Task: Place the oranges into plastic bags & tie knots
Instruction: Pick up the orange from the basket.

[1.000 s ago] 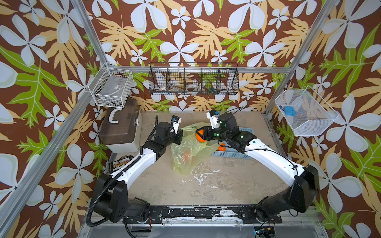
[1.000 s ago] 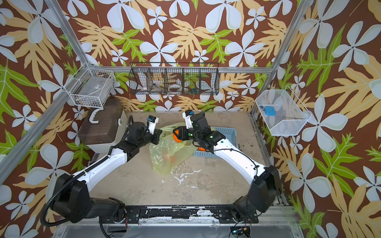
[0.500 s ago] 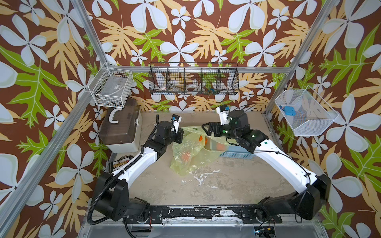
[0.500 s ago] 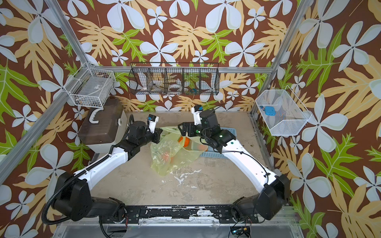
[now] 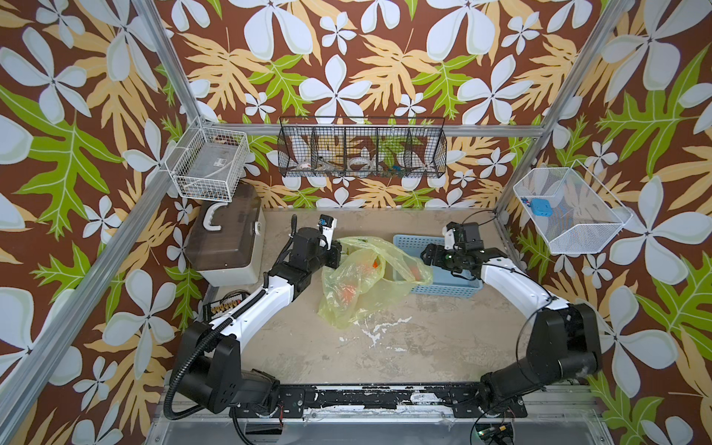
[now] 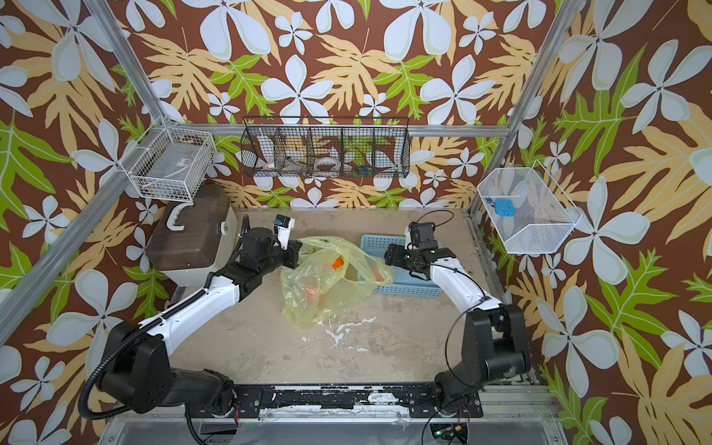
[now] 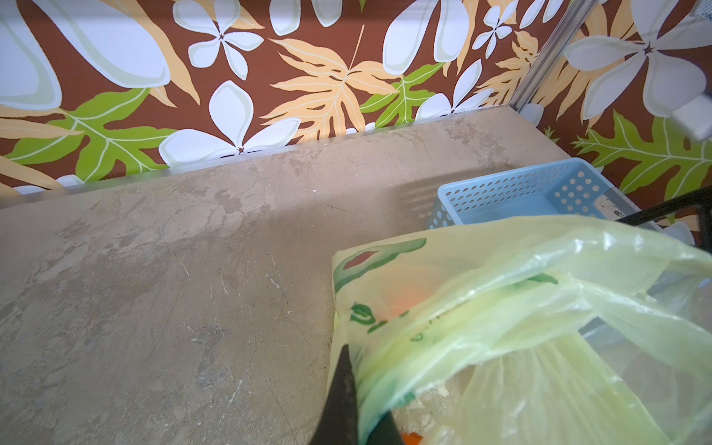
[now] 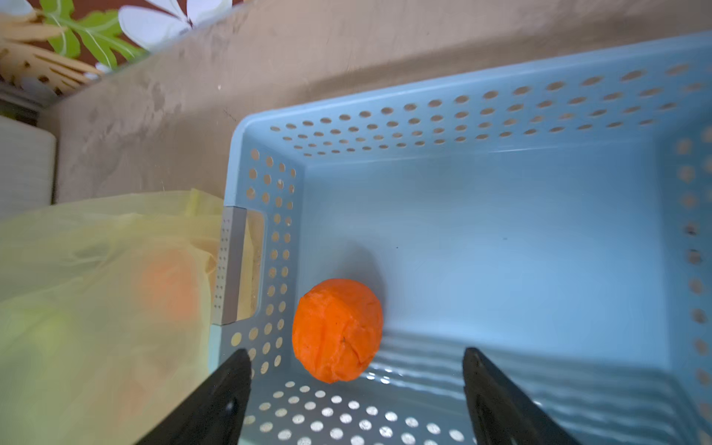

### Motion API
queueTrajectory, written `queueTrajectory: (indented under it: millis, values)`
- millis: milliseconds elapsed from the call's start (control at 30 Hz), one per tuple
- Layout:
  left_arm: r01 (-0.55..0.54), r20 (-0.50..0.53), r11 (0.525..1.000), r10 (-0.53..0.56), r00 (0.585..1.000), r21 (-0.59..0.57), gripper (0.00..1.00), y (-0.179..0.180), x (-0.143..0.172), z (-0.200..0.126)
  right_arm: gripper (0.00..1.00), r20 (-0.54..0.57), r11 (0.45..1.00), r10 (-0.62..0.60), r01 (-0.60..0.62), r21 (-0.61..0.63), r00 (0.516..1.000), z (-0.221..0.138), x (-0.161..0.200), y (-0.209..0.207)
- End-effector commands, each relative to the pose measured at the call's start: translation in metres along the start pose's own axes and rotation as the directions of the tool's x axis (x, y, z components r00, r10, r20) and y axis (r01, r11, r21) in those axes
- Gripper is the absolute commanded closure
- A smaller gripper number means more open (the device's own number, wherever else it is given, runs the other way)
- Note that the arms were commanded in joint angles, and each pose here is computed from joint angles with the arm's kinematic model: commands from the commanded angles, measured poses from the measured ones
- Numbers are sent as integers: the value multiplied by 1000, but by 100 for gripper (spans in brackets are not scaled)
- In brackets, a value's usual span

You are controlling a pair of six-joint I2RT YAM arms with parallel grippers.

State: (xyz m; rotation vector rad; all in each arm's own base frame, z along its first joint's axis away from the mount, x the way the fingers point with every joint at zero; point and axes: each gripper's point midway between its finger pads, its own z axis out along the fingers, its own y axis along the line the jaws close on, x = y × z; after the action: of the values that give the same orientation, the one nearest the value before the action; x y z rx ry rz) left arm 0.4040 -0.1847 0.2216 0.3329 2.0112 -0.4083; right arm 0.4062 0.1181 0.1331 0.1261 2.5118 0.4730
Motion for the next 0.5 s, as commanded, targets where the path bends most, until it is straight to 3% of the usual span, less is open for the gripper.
queueTrajectory:
  millis: [0, 367, 467]
  values:
    - [4, 26, 1000, -4, 1000, 2, 100, -1, -7, 1, 12, -34, 999, -51, 50, -6, 998, 20, 5, 13]
    - [12, 31, 1000, -12, 999, 9, 100, -2, -11, 1, 13, -159, 1000, -20, 21, 4, 987, 77, 35, 7]
    - [15, 31, 1000, -15, 999, 11, 100, -2, -12, 2, 22, -173, 1000, -19, 17, -16, 985, 80, 40, 8]
